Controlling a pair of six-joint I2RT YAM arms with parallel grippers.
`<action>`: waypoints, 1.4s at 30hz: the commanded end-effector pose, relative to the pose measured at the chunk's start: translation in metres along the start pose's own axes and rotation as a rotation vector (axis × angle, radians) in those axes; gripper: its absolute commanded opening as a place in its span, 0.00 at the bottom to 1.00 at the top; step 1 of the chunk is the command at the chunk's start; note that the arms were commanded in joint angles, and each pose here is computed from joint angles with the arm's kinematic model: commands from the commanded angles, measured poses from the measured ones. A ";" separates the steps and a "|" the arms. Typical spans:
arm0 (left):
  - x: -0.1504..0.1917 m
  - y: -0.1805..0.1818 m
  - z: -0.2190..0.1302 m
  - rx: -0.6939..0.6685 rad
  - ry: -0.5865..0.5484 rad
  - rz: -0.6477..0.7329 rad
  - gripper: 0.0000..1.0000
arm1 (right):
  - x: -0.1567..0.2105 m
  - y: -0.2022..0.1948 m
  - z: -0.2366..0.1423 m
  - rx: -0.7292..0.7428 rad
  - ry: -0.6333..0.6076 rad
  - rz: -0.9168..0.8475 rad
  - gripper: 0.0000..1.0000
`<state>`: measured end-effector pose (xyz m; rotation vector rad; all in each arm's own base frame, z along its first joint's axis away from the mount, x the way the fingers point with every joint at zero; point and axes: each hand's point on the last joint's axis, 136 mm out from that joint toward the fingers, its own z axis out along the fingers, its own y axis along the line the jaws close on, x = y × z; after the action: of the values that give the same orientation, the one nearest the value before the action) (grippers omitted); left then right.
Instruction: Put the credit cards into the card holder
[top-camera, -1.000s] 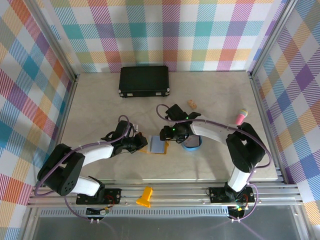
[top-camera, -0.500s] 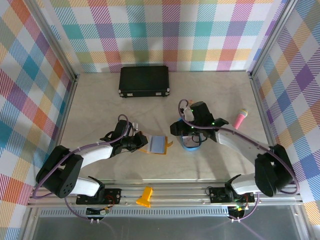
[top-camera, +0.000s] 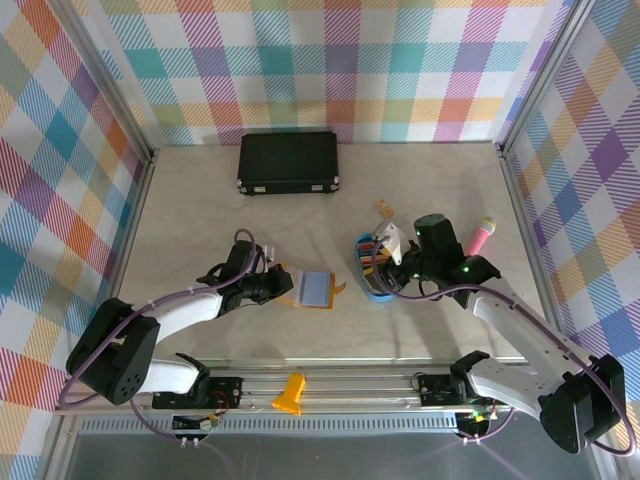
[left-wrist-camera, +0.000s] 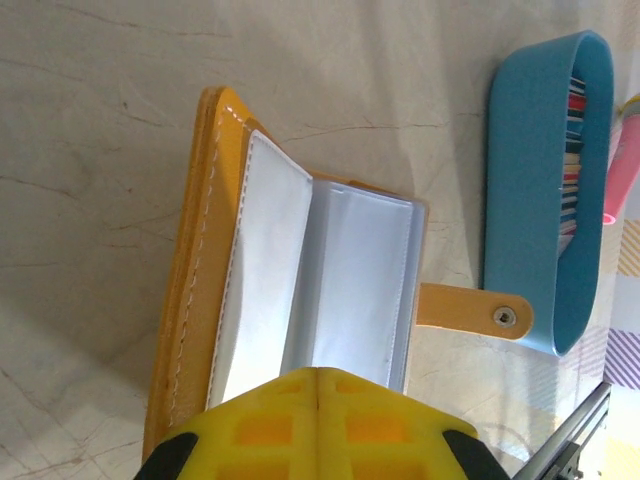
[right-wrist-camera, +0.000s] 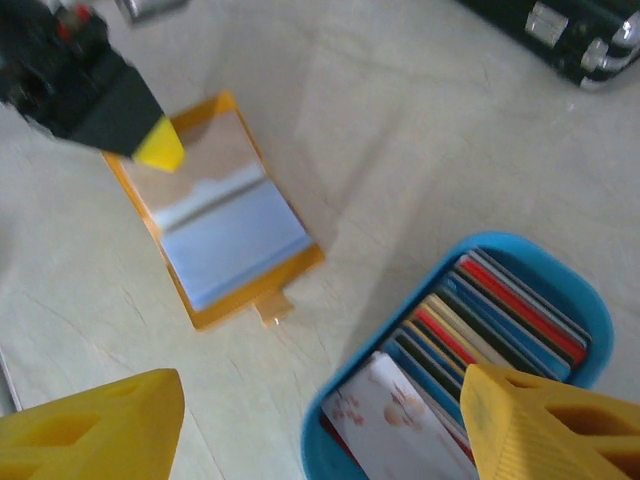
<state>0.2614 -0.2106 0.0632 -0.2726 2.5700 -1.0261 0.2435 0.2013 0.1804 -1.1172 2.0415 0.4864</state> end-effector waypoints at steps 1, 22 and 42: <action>0.010 0.007 -0.003 -0.016 0.023 0.030 0.00 | 0.020 -0.014 -0.001 0.035 0.129 -0.070 0.70; 0.016 0.035 0.008 -0.126 0.049 0.043 0.00 | 0.034 -0.031 0.020 -0.047 0.195 -0.209 0.68; 0.019 0.038 0.012 -0.129 0.067 0.044 0.00 | 0.076 -0.043 0.036 -0.097 0.369 -0.360 0.67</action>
<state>0.2490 -0.1943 0.0261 -0.2554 2.6876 -0.8662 0.2663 0.1650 0.1044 -1.6347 2.0487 0.2461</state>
